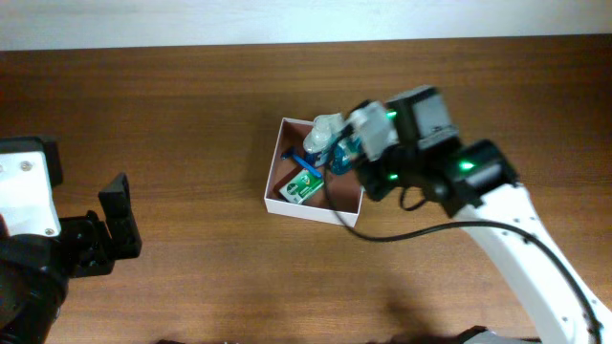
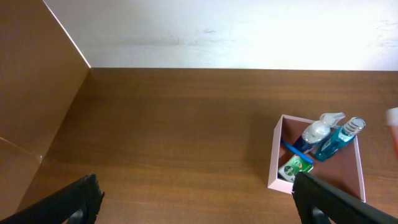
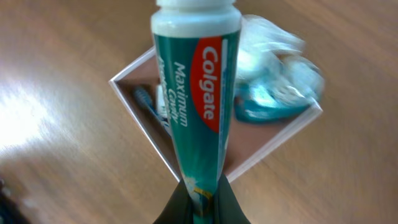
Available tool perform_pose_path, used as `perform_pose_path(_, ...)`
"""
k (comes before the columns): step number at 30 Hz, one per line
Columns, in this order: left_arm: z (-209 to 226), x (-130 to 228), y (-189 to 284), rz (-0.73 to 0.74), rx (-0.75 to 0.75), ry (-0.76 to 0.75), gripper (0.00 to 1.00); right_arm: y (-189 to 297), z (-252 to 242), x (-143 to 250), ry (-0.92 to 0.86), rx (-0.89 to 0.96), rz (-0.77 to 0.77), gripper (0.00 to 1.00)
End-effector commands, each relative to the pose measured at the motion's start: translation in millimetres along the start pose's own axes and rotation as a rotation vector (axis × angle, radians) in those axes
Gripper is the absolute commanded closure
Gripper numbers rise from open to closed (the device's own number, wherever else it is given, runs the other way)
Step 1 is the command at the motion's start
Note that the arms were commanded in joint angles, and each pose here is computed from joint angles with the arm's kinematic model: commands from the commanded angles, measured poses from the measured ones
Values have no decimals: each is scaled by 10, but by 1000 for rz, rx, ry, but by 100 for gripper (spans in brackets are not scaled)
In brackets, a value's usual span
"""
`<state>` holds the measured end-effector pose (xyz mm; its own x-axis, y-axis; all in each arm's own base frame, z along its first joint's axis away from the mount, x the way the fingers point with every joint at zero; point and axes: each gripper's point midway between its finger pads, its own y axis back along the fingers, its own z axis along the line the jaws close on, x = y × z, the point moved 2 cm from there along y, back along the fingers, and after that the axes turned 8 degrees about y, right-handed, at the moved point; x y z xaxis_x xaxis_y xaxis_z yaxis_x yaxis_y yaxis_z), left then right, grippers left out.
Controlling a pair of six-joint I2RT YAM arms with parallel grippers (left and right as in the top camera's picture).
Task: Pack container
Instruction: 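Lower the toothpaste tube into the box and release it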
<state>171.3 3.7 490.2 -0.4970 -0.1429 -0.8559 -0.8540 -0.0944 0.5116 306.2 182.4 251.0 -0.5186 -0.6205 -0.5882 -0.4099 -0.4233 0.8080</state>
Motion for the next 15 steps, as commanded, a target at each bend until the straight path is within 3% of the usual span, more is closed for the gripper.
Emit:
perform_pose_path(1,29,-6,4,-5,-17,-10,1,-404,145,37,268,-40,69,96)
perform_pose_path(6,30,-6,5,-5,-17,-10,1,-941,202,176,442,-110,168,96)
perform_pose_path(9,29,-7,4,-5,-17,-10,1,-1188,84,309,447,-73,252,96)
perform_pose_path(10,29,-6,4,-5,-17,-10,1,-1233,55,335,448,-61,269,89)
perform_pose_path(12,29,-7,4,-5,-17,-10,1,-1273,53,337,447,-60,271,58)
perform_pose_path(15,29,-6,4,-5,-17,-10,1,-1182,39,216,390,-39,245,47)
